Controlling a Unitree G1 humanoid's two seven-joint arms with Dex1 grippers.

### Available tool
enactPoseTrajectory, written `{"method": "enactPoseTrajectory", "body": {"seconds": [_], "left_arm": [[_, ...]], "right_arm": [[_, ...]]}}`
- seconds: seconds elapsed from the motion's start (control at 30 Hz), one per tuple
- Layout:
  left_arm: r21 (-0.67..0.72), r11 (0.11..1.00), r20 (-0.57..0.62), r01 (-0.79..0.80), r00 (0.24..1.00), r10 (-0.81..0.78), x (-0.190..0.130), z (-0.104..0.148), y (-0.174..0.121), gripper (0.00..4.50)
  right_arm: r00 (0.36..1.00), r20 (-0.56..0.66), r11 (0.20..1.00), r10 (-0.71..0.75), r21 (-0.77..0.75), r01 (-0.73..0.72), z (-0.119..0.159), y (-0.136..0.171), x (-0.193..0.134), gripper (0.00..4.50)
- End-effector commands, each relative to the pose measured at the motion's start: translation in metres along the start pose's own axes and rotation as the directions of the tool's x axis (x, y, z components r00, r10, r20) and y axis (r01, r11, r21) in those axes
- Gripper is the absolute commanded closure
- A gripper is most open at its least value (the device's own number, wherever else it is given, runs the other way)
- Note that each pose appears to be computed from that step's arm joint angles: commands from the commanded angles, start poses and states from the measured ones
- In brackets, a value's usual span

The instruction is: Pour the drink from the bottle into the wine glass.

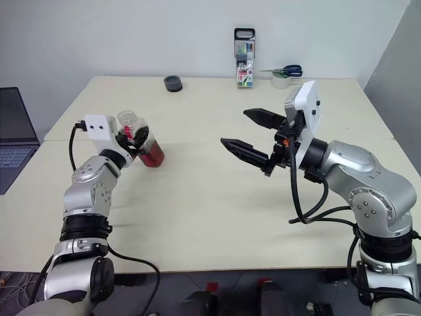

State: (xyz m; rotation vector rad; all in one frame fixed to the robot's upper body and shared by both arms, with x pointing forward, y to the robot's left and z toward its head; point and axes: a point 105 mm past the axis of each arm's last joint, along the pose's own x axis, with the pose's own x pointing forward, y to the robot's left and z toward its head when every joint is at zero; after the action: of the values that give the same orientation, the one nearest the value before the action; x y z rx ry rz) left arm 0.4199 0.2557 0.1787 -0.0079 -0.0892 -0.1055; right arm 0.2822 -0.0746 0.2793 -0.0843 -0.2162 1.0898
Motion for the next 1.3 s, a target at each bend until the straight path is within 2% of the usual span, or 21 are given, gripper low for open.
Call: {"method": "enactPoseTrajectory", "body": {"seconds": [0.03,0.1,0.13,0.33,0.37,0.8,1.0,1.17,1.27,1.3], "left_arm": [[0.057,0.998,0.066,-0.013,0.998,0.009,0.001,0.020,0.007,2.60],[0.053,0.998,0.061,-0.017,0.998,0.014,0.000,0.017,0.008,2.60],[0.052,0.998,0.060,-0.020,0.998,0.017,0.000,0.016,0.009,1.91],[0.043,0.999,0.051,-0.025,0.998,0.023,-0.003,0.011,0.011,0.11],[0.040,0.999,0.045,-0.022,0.999,0.020,-0.004,0.009,0.010,0.02],[0.019,1.000,-0.106,0.022,0.994,-0.020,-0.057,-0.024,-0.005,0.02],[0.065,0.980,-0.209,0.189,0.963,-0.172,-0.083,-0.030,-0.024,0.02],[0.006,0.861,-0.273,0.509,0.829,-0.488,-0.106,-0.019,-0.072,0.02],[-0.023,0.762,-0.279,0.647,0.728,-0.626,-0.115,-0.007,-0.100,0.02],[-0.022,0.730,-0.275,0.683,0.698,-0.661,-0.115,-0.003,-0.108,0.02]], "right_arm": [[1.000,0.028,0.999,-0.002,-0.046,0.003,0.010,0.002,0.000,0.05],[1.000,0.029,0.999,-0.007,-0.047,0.008,0.010,0.002,0.000,0.05],[1.000,0.029,0.999,-0.009,-0.047,0.010,0.010,0.002,0.000,0.00],[0.999,0.030,0.999,-0.015,-0.046,0.017,0.011,0.004,0.000,0.00],[0.999,0.029,0.999,-0.019,-0.045,0.020,0.010,0.003,0.000,0.00],[0.990,-0.018,0.990,-0.138,0.009,0.138,-0.013,0.003,-0.019,0.00],[0.966,-0.045,0.966,-0.254,0.041,0.255,-0.027,-0.003,-0.033,0.00],[0.907,-0.111,0.906,-0.407,0.079,0.416,-0.051,-0.016,-0.057,0.00],[0.841,-0.182,0.844,-0.510,0.083,0.530,-0.069,-0.027,-0.076,0.00],[0.799,-0.210,0.806,-0.563,0.074,0.587,-0.077,-0.035,-0.085,0.00]]}}
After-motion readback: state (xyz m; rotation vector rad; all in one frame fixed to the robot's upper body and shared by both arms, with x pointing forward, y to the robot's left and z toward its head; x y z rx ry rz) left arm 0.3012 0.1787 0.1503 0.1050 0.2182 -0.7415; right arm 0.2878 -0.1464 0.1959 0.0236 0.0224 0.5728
